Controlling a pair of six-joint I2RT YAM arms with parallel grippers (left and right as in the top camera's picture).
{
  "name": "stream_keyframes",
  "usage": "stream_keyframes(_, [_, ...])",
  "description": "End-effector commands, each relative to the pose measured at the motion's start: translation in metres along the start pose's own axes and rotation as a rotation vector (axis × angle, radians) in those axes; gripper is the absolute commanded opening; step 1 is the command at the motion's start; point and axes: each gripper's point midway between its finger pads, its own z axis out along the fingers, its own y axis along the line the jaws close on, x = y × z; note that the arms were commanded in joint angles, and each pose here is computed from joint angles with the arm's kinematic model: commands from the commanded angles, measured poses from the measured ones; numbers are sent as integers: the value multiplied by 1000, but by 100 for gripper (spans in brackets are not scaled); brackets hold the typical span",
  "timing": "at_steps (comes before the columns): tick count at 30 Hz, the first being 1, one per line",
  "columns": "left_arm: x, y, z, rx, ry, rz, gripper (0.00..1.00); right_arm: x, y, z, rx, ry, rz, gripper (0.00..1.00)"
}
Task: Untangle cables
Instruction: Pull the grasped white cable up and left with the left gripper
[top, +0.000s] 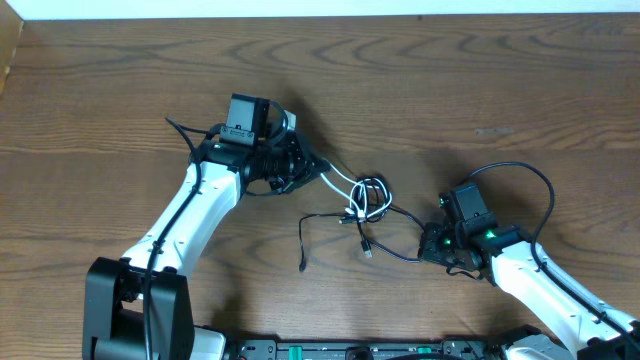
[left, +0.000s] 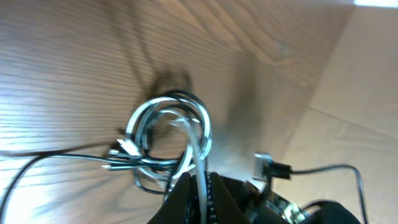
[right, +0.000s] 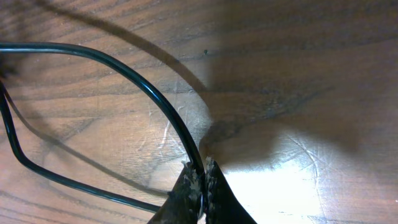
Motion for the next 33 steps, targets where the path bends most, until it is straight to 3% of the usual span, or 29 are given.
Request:
stream_keyframes(1, [-15, 20, -4, -105, -95, -21, 8, 1, -6, 1, 23, -2, -8, 1])
stream_keyframes(4, [-17, 26, -5, -128, -117, -110, 8, 1, -6, 1, 23, -2, -8, 1])
stream_keyframes(7, [-7, 7, -2, -32, -43, -188, 8, 1, -6, 1, 23, -2, -12, 1])
stream_keyframes(10, [-4, -25, -4, 115, 15, -115, 8, 0, -6, 1, 24, -3, -12, 1])
stream_keyframes(17, [-4, -30, -4, 139, 14, -6, 8, 1, -6, 1, 24, -2, -12, 1])
stream_keyframes(23, [-6, -30, -9, 157, 20, -18, 8, 1, -9, 1, 38, -1, -10, 1])
stream_keyframes(28, [2, -40, -19, 246, 104, -48, 8, 6, -56, -6, 281, -35, 98, 1])
stream_keyframes(33, [-14, -25, -27, 215, 35, 1, 8, 9, -87, -18, 448, -86, 229, 1])
